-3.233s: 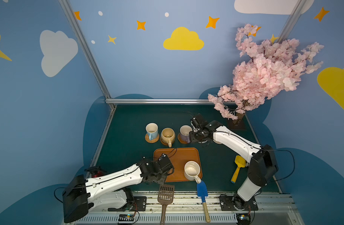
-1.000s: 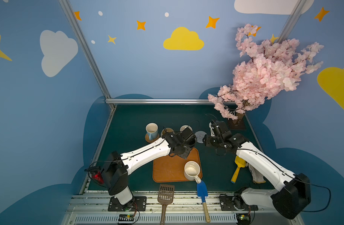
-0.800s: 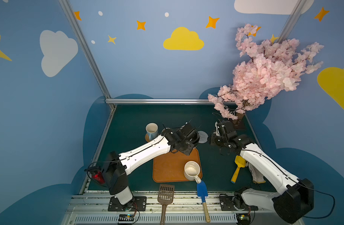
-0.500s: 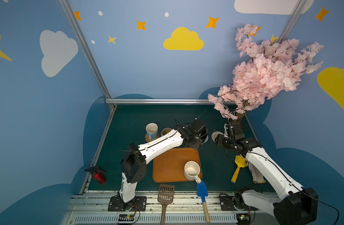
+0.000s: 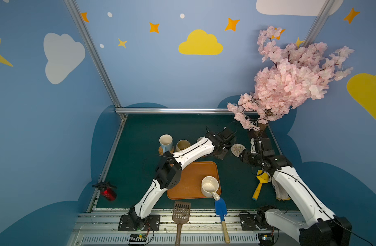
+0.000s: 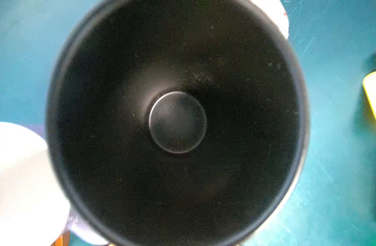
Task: Place cups on coasters
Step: Place the cup on the coaster.
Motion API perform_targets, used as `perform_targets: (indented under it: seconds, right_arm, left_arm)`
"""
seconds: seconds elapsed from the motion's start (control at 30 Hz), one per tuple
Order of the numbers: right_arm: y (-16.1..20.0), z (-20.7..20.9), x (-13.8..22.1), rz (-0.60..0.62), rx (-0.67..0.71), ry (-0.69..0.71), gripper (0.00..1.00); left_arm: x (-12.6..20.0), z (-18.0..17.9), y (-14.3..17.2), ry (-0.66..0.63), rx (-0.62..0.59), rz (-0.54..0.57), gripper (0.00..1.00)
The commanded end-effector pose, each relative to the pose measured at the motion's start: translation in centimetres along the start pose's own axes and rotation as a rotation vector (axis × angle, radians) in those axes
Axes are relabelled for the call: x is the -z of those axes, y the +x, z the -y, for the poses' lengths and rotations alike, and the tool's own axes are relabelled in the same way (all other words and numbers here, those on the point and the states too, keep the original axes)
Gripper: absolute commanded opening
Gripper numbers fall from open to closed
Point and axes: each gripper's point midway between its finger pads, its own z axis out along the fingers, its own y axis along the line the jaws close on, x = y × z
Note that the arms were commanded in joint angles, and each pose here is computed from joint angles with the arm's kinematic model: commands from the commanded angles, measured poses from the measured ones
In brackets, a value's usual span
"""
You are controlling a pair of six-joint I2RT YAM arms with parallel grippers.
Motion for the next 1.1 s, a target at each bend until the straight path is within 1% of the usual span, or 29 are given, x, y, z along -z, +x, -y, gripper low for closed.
perform_targets:
  seconds: [0.0, 0.17, 0.37, 0.5, 0.57, 0.67, 0.83, 1.07]
  right_arm:
    - [0.7, 0.4, 0.3, -0.02, 0.011, -0.003, 0.51]
    - [1.1, 0.2, 0.1, -0.042, 0.005, -0.021, 0.5]
    - [1.7, 0.3, -0.2, -0.056, -0.001, -0.028, 0.51]
    - [1.8, 0.4, -0.1, -0.057, 0.002, -0.026, 0.51]
    - [1.8, 0.4, -0.1, -0.055, 0.005, -0.026, 0.51]
    - [1.9, 0.5, -0.2, -0.06, 0.007, -0.025, 0.51]
    - [2.0, 0.3, -0.3, -0.059, -0.001, -0.034, 0.51]
    - [2.3, 0.5, -0.2, -0.063, 0.006, -0.032, 0.51]
  left_arm:
    - [1.5, -0.4, -2.2, -0.019, -0.009, 0.078, 0.04]
    - [0.8, -1.2, -3.0, -0.048, -0.001, 0.089, 0.05]
    - [0.0, -0.9, -3.3, -0.032, 0.011, 0.076, 0.1]
    - [-0.3, -1.6, -2.8, -0.072, 0.063, 0.054, 0.1]
    - [-0.3, -1.4, -2.9, -0.061, 0.085, 0.051, 0.1]
    - [-0.5, -0.3, -2.6, -0.004, 0.101, 0.026, 0.11]
    - [-1.5, -0.7, -1.7, -0.044, 0.163, -0.007, 0.11]
    - [-0.9, 0.0, -3.2, -0.012, 0.179, 0.038, 0.1]
